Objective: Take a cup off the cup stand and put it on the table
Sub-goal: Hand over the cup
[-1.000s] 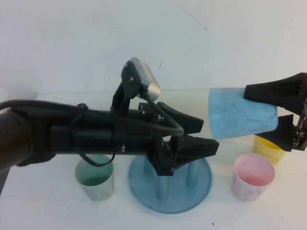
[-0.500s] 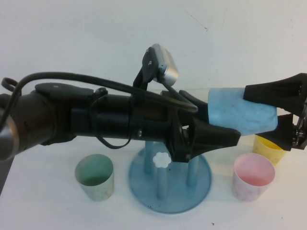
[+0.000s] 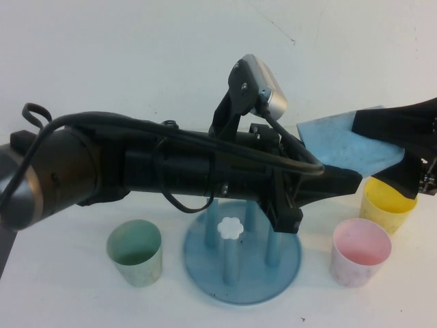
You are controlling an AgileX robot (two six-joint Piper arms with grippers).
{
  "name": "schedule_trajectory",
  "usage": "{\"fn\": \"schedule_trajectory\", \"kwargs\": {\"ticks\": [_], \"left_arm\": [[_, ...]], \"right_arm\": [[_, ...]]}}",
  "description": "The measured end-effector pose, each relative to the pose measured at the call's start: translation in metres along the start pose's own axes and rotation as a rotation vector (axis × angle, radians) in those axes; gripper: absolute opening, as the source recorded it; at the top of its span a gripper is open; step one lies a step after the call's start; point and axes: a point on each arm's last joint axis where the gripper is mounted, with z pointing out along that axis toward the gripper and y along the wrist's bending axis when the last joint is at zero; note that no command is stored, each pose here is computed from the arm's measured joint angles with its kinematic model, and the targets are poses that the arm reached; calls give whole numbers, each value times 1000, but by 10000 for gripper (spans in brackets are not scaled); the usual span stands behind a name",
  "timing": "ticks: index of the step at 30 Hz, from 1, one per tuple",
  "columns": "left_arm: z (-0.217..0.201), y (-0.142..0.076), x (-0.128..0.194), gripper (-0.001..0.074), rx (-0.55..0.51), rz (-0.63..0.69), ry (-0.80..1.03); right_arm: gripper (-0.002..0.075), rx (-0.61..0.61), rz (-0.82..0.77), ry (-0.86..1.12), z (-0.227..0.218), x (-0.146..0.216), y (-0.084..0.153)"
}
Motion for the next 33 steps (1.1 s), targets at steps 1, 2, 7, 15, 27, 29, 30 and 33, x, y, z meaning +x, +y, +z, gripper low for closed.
{"fn": "schedule_trajectory", "kwargs": {"ticks": [1,2,7,15,27,29,30,33], "left_arm": [[0,-1,0,66,5,-5,0],[0,-1,0,56,5,-5,0],[1,-1,0,55,7,-4,1],[1,-1,0,55,5,-4,1],[1,-1,0,55,4,6,2],[1,-1,0,55,0,10,3],[1,-1,0,55,0,16,5],[1,0,1,55,-4,22,7]], "right_arm": [[606,-3,-14,-1,0,0,0],[606,-4,-21,-2,0,0,0],[606,-5,-29,-4,0,-1,1],[606,-5,-48,-4,0,-1,1],[605,-10,-99,-5,0,-1,1],[605,-12,-122,-7,0,-1,1],[605,-13,-131,-9,0,-1,2],[605,-13,-154,-9,0,-1,2]]}}
